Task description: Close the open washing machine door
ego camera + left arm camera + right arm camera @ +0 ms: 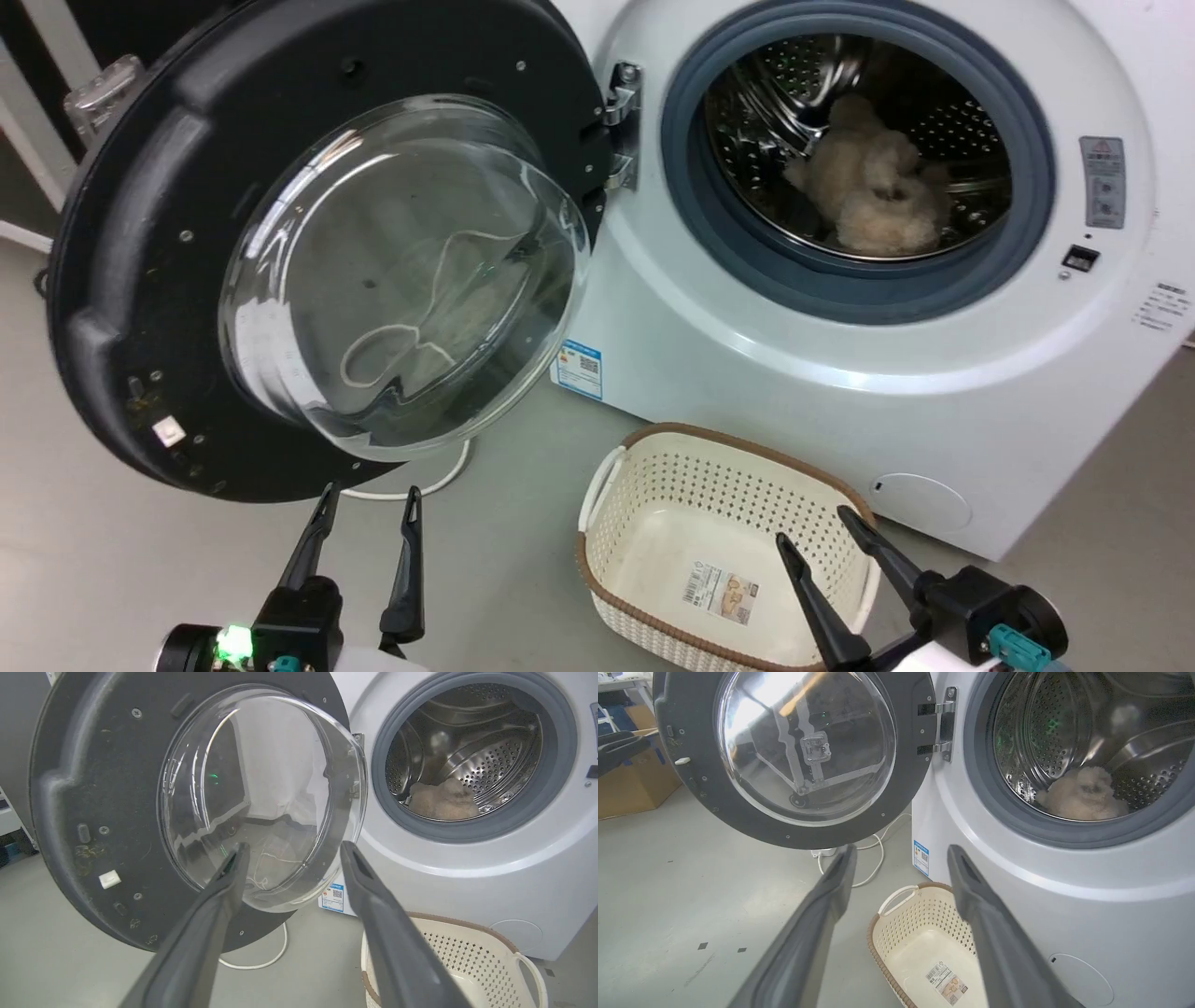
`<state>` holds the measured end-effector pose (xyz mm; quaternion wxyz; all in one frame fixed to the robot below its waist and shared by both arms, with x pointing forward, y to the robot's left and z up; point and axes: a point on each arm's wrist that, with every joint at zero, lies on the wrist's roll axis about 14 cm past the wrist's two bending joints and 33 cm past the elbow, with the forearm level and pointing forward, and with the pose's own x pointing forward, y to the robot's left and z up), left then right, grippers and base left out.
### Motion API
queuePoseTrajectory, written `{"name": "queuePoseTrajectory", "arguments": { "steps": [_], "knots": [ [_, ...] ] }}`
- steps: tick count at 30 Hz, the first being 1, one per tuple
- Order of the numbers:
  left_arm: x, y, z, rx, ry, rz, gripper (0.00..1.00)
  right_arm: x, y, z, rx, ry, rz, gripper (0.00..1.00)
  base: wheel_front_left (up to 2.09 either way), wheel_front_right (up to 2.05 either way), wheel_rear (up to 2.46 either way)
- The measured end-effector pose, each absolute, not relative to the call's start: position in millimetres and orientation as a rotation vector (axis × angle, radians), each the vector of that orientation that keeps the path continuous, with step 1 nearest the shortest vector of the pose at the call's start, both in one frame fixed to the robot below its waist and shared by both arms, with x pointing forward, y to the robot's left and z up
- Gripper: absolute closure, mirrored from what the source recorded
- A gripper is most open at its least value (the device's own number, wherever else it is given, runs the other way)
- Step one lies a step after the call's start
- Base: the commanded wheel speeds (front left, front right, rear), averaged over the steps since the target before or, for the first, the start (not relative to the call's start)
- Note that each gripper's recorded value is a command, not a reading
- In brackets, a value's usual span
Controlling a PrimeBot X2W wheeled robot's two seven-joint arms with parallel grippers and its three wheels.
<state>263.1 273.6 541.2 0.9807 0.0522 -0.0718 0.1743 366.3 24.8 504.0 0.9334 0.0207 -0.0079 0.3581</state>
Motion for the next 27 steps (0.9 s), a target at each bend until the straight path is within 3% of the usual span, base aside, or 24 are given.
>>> {"name": "queuePoseTrajectory", "arguments": {
  "steps": [9, 12, 21, 27],
  "knots": [
    [252.2, 280.3, 542.7, 0.106, -0.160, 0.383, 0.00, 360.1, 40.8, 501.3, 0.058, -0.010, 0.790, 0.00, 0.00, 0.00, 0.00],
    [248.1, 283.0, 541.9, 0.102, -0.161, 0.395, 1.00, 358.6, 44.9, 499.9, 0.058, -0.007, 0.807, 0.00, 0.00, 0.00, 0.00],
    [235.5, 298.5, 576.2, 0.065, -0.286, 0.447, 1.00, 357.3, 51.0, 493.7, 0.067, 0.003, 0.832, 0.00, 0.00, 0.00, 0.00],
    [219.5, 352.7, 630.0, 0.018, -0.480, 0.580, 1.00, 358.3, 45.3, 487.8, 0.074, 0.012, 0.821, 0.00, 0.00, 0.00, 0.00]
  ]
}}
